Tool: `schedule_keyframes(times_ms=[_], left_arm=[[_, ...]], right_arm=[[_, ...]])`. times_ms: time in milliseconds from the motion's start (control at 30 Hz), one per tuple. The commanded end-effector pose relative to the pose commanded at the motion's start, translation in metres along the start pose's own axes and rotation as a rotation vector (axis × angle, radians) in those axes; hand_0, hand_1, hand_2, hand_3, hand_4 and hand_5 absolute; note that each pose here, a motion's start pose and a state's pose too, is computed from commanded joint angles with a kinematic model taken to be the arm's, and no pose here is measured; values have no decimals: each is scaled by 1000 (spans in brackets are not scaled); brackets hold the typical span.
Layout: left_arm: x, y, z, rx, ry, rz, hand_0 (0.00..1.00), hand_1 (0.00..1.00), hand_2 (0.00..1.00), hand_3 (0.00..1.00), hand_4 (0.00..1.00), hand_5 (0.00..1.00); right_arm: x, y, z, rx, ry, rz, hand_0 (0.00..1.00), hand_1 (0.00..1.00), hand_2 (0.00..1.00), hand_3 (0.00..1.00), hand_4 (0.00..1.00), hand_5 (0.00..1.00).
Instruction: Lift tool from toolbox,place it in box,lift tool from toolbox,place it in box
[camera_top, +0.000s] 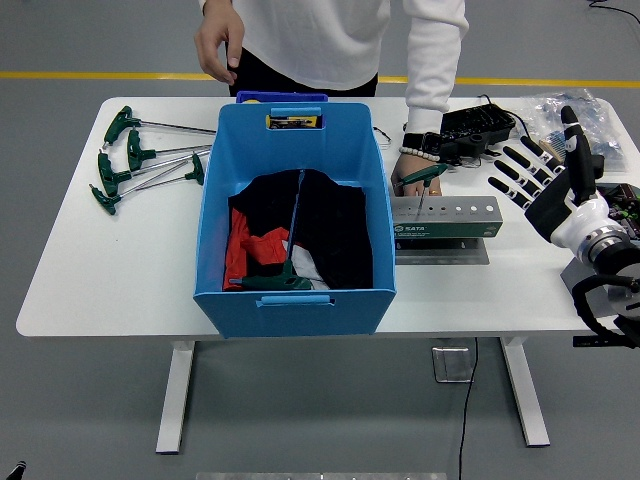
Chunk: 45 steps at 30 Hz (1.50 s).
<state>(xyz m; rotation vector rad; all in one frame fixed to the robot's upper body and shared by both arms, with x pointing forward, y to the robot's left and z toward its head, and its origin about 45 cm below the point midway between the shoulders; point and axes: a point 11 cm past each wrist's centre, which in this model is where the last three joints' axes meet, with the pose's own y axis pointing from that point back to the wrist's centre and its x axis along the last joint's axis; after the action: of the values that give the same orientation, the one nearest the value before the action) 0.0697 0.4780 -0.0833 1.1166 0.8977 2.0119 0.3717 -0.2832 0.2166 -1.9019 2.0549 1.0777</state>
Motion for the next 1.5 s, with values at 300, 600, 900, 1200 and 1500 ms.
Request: schedule_keyframes(times_ms=[300, 600, 900, 1200, 1500], left_arm=[[1, 0, -3, 5, -7, 2, 899, 911, 913, 758, 706, 789], [2, 0, -2, 4, -17, 1, 899, 912, 913, 761, 707, 789], [1, 0, 0, -1, -26, -1, 899, 911, 913, 760, 707, 790], [1, -1, 3, -7, -24, -1, 899, 911, 913, 761, 707, 790], [0, 0, 2, -7, -18, -2, 899, 911, 913, 760, 708, 791]], right_arm=[[14, -1, 22, -49, -37, 50, 588, 619, 762, 910, 998, 872], [9, 1, 46, -110, -76, 46, 590, 625, 762, 914, 998, 891], [-1, 1, 69, -172, -89, 34, 593, 622, 762, 914, 998, 906], [-12, -11, 74, -193, -75, 14, 601, 620, 773, 915, 996, 917], [-13, -20, 85, -221, -81, 20, 605, 620, 772, 915, 996, 918]])
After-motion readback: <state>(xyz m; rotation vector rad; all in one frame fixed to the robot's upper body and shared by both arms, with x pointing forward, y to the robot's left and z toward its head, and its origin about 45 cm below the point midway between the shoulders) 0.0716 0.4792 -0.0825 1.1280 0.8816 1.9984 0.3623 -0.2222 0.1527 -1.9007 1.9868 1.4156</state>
